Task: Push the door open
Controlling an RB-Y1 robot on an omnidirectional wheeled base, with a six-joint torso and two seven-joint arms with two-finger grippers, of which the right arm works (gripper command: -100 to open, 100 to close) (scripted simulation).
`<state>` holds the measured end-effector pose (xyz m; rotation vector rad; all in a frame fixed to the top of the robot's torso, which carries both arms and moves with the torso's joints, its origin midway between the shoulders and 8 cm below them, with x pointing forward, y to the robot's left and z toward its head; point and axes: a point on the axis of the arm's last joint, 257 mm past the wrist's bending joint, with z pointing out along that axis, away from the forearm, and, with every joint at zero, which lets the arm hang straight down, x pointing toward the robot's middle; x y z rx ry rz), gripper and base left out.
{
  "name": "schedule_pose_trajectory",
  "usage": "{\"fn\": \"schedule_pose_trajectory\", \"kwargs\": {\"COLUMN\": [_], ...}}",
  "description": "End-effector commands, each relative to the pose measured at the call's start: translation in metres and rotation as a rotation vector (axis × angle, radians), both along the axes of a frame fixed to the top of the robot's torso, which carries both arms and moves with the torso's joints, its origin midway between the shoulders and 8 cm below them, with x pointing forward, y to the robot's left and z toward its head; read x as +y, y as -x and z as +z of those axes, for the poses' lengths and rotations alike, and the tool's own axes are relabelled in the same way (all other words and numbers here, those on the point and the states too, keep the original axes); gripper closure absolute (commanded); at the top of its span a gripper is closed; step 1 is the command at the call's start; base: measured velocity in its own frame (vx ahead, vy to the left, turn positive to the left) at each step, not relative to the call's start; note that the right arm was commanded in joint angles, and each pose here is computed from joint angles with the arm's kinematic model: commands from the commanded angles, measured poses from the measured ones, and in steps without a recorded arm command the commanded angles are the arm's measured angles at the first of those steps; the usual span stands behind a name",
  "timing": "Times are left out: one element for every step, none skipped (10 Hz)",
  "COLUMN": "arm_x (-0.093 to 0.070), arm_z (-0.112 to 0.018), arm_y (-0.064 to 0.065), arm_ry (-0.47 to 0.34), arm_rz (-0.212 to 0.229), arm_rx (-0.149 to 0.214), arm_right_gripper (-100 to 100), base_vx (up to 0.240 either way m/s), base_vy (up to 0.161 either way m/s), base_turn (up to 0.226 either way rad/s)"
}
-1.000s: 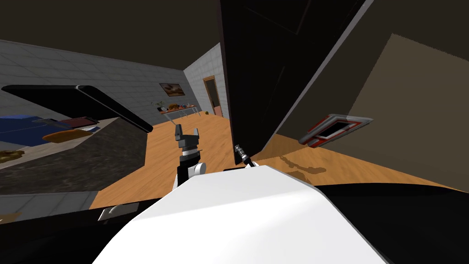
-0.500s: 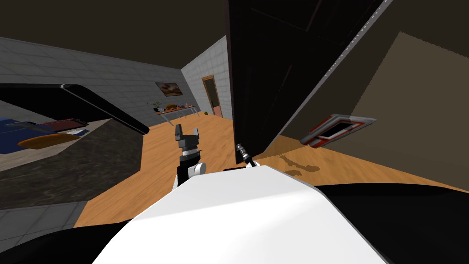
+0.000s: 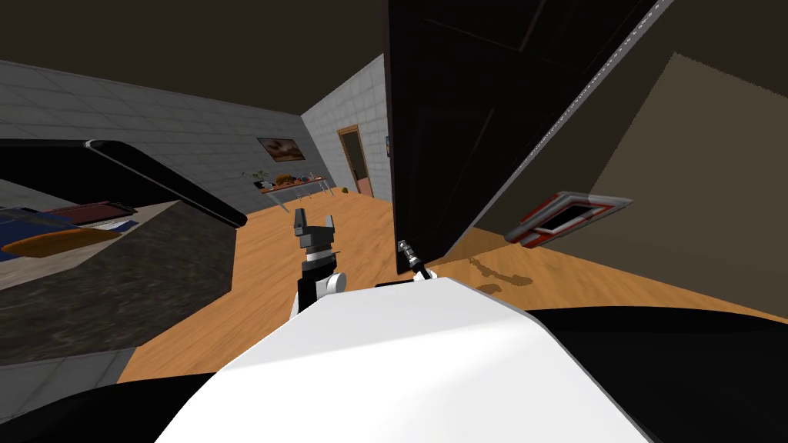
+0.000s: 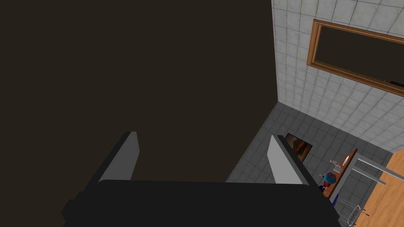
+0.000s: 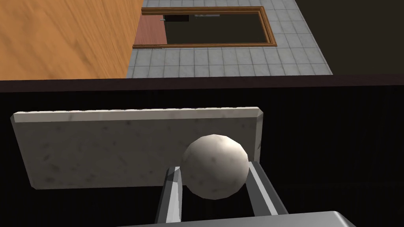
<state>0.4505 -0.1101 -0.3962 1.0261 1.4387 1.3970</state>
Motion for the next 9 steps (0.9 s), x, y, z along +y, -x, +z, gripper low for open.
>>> {"fn": "schedule_pose_trajectory", "kwargs": {"arm_x": [-0.021, -0.030, -0.019, -0.019, -0.016, -0.014, -0.012, -0.008, -0.004], "arm_z": [0.002, 0.002, 0.000, 0.000, 0.001, 0.001, 0.002, 0.003, 0.004], "arm_y": [-0.004, -0.007, 0.000, 0.000, 0.000, 0.001, 0.001, 0.001, 0.001], "arm_ry": [0.006, 0.006, 0.002, 0.000, -0.005, -0.010, -0.015, -0.024, -0.033], "arm_rz": [-0.038, -0.061, -0.039, -0.039, -0.037, -0.036, -0.035, -0.033, -0.032], "arm_rx": [-0.004, -0.005, 0.005, 0.006, 0.006, 0.006, 0.006, 0.006, 0.007], "arm_right_gripper": [100, 100, -100, -100, -100, -100, -100, -100, -100], "base_vx": [0.092, 0.144, -0.095, -0.232, -0.246, -0.258, -0.250, -0.237, -0.203], "base_vy": [0.101, 0.108, 0.046, -0.016, -0.034, -0.027, -0.008, -0.004, -0.022], "base_turn": [-0.117, -0.128, -0.074, -0.013, -0.023, -0.035, -0.035, -0.042, -0.041]}}
